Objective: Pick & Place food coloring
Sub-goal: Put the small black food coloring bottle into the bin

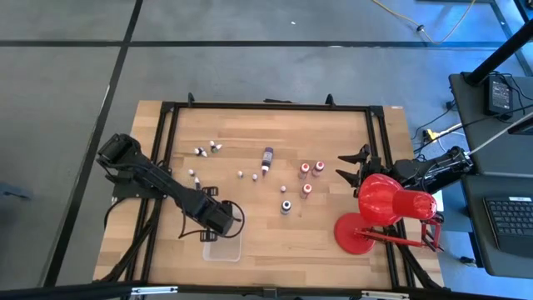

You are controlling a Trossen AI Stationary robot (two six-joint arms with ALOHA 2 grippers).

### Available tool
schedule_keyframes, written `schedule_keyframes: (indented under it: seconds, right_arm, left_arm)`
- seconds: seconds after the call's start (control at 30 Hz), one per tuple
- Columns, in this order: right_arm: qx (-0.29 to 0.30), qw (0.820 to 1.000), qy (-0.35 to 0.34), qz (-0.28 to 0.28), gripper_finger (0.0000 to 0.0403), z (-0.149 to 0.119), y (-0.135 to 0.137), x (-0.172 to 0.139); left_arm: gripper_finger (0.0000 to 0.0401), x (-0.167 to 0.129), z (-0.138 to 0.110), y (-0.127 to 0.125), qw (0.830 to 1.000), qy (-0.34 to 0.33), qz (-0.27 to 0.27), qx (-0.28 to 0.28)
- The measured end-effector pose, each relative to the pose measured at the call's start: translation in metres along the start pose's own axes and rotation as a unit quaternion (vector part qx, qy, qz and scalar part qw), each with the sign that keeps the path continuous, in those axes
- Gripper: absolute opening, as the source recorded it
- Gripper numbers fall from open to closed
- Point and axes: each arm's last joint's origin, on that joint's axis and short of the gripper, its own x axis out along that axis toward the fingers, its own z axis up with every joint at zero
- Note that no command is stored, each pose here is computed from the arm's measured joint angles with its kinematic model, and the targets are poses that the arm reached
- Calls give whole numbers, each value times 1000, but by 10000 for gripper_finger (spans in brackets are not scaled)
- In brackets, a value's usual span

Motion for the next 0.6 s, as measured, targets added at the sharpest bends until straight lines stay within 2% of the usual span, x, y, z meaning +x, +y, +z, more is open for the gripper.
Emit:
schedule_keyframes:
  seconds: [0.27, 0.43, 0.6]
  right_arm:
    - [0, 1000, 0, 0, 239, 0, 0, 0]
    - [0, 1000, 0, 0, 239, 0, 0, 0]
    - [0, 1000, 0, 0, 239, 0, 0, 0]
  left_arm:
    - [95, 0, 0, 0, 999, -2, 2, 32]
    - [96, 0, 0, 0, 999, -2, 2, 35]
    - [91, 0, 0, 0, 997, -2, 2, 72]
